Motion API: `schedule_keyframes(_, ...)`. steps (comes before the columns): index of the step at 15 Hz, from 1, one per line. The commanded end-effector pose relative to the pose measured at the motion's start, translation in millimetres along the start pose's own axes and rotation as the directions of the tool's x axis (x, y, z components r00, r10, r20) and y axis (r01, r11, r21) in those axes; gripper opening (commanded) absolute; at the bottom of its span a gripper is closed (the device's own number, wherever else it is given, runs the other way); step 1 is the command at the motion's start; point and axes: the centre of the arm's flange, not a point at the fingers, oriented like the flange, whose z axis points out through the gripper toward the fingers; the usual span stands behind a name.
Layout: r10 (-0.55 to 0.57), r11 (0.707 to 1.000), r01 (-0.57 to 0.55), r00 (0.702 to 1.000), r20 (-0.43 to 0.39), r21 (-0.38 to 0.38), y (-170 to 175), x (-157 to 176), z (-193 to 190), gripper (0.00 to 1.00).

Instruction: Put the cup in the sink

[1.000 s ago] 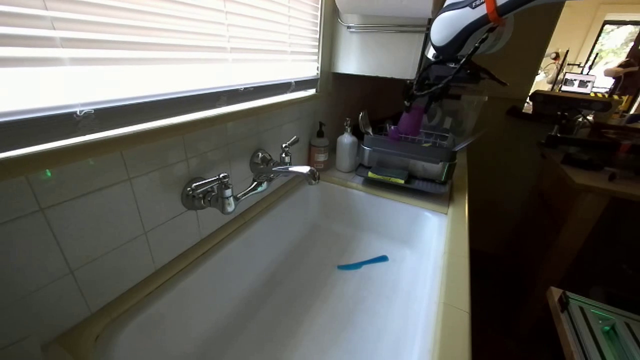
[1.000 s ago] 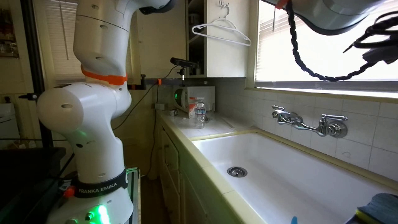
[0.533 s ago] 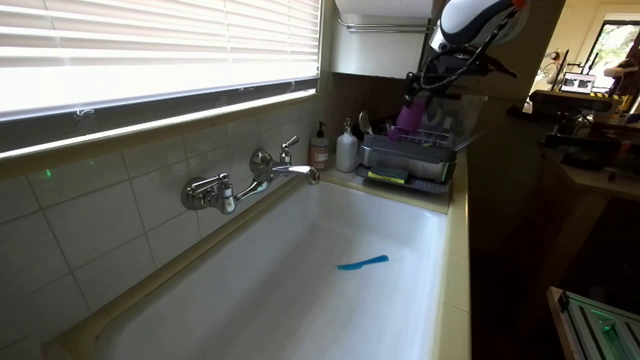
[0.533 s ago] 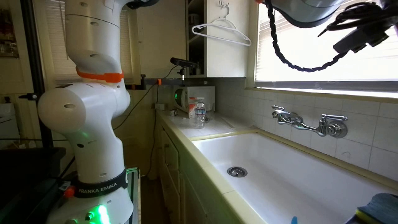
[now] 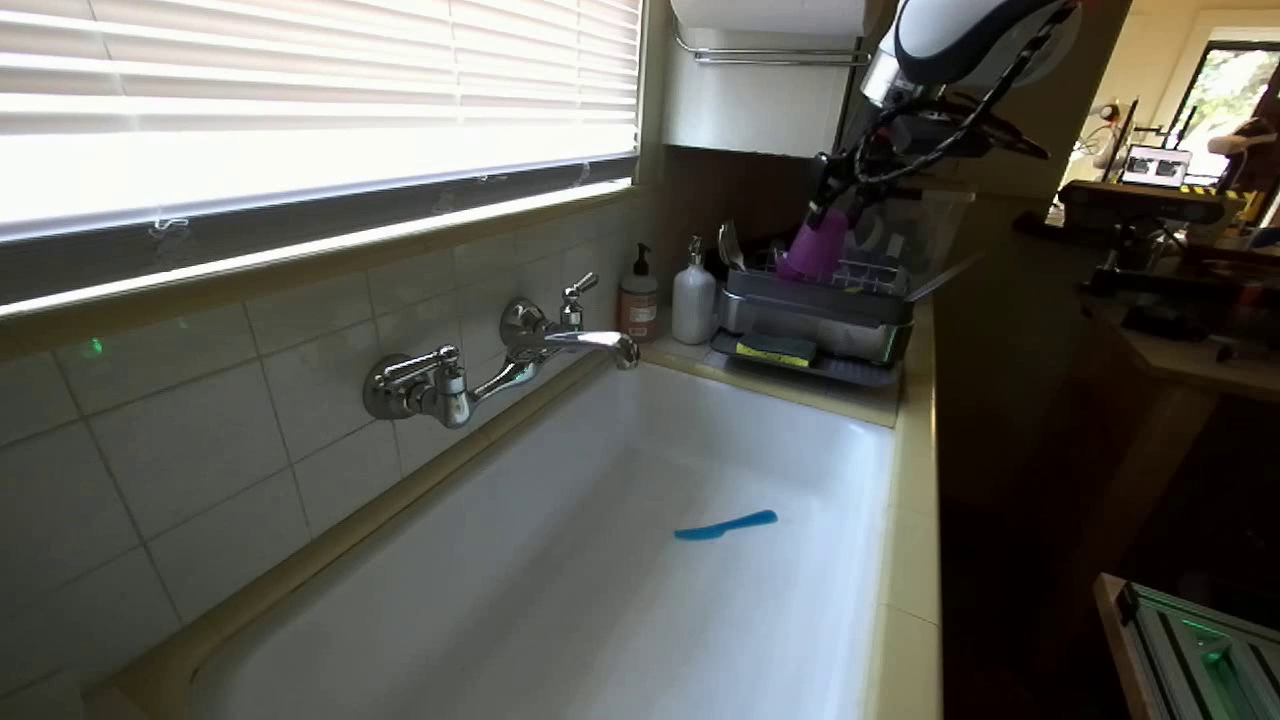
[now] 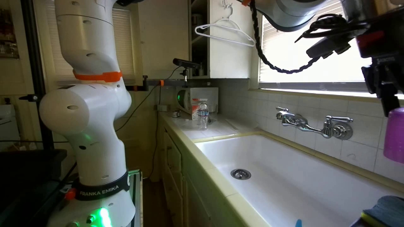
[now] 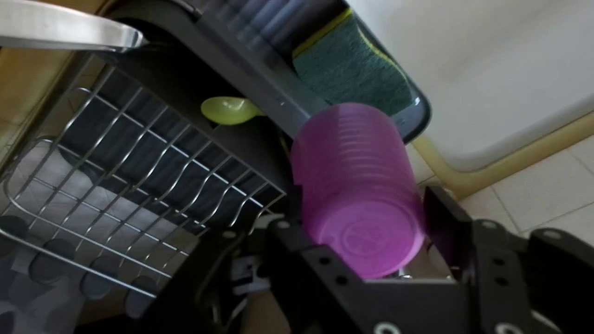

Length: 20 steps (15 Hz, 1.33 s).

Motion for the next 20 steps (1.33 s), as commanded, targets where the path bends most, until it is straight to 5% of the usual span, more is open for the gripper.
schedule_keyframes(1,-0.075,0.996,0.073,0.995,0.058,0.044,-18.6,-29.8,1.8,0.40)
schedule_keyframes(11,-0.248,0.967,0.238,0.961,0.123,0.086,-95.1,-62.3,40.4,0.40)
schedule_keyframes(12,-0.225,0.973,0.218,0.968,0.110,0.070,-88.6,-53.6,34.4,0.65)
schedule_keyframes(19,-0.240,0.970,0.232,0.964,0.119,0.074,-96.6,-57.5,38.4,0.65)
schedule_keyframes(20,-0.240,0.970,0.232,0.964,0.119,0.074,-96.6,-57.5,38.4,0.40)
